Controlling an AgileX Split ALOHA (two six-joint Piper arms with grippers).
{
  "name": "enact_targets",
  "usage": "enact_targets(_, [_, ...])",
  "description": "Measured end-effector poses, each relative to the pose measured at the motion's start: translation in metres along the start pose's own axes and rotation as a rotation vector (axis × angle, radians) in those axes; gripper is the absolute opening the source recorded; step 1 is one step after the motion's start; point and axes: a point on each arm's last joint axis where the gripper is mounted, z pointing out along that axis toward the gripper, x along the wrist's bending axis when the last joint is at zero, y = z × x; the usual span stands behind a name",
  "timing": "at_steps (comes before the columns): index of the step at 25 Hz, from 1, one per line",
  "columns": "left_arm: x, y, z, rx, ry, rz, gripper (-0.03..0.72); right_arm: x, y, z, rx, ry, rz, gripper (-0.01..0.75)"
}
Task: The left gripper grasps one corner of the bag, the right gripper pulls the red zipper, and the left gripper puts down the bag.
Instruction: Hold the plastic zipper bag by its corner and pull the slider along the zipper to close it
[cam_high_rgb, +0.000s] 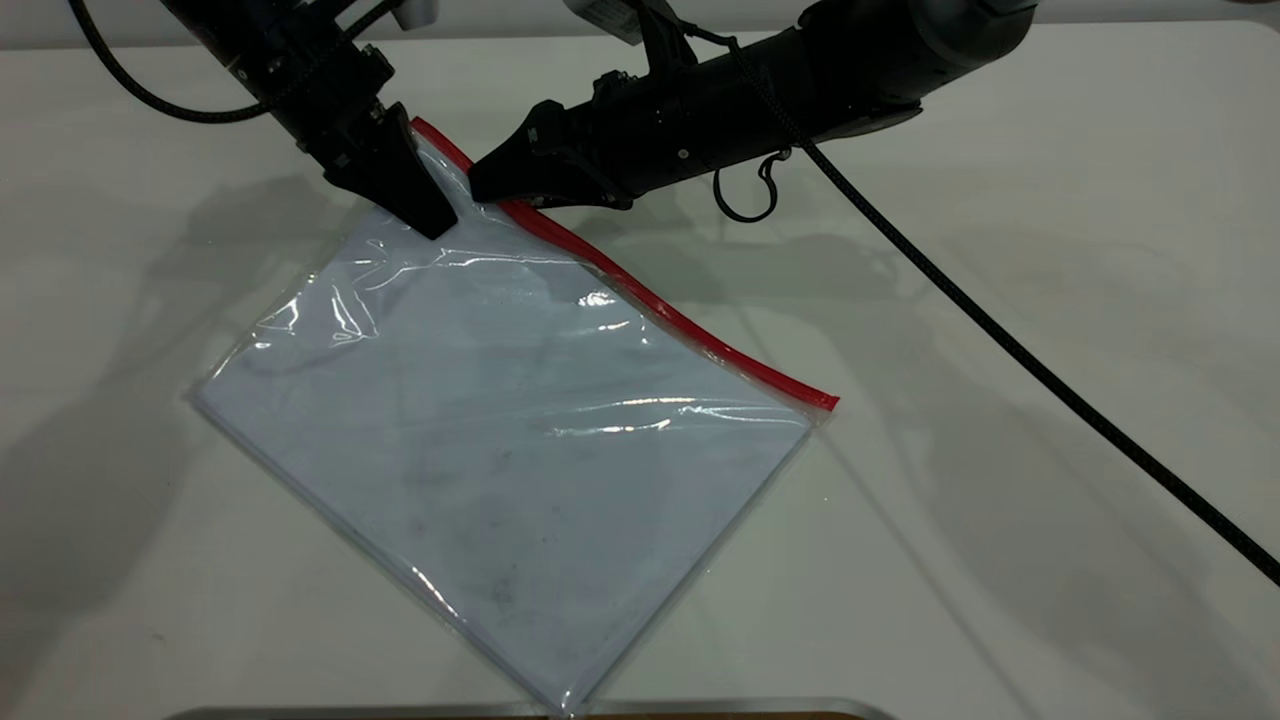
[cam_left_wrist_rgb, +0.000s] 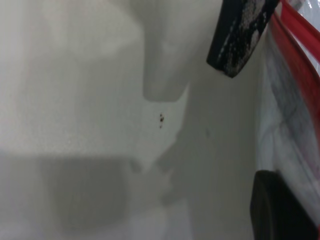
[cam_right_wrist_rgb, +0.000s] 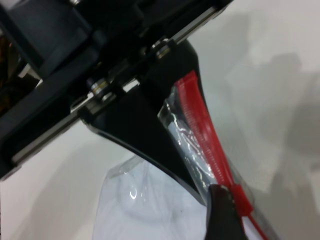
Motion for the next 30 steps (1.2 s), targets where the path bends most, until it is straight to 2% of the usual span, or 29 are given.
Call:
enact_targets(3, [0.000, 0.000, 0.000, -0.003, 0.001, -0.001, 0.051, -0.001, 0.000, 0.000, -0.013, -0.002, 0.013, 0.481])
enact_targets(6, [0.000, 0.000, 0.000, -0.003, 0.001, -0.001, 0.051, -0.001, 0.000, 0.001, -0.014, -0.003, 0.015, 0.413])
enact_targets(12, [0.000, 0.000, 0.000, -0.004, 0.002, -0.001, 0.051, 0.002, 0.000, 0.001, -0.015, 0.027, 0.017, 0.147])
enact_targets(15, [0.000, 0.001, 0.000, -0.007, 0.001, -0.002, 0.051, 0.003, 0.000, 0.001, -0.013, 0.043, 0.016, 0.045])
enact_targets(24, [-0.003, 0.001, 0.000, -0.017, -0.036, -0.007, 0.050, 0.001, -0.001, -0.008, 0.039, 0.095, -0.044, 0.036])
enact_targets(30, [-0.003, 0.007, -0.003, -0.126, -0.043, -0.010, 0.050, -0.011, 0.003, -0.023, 0.040, 0.113, -0.031, 0.036])
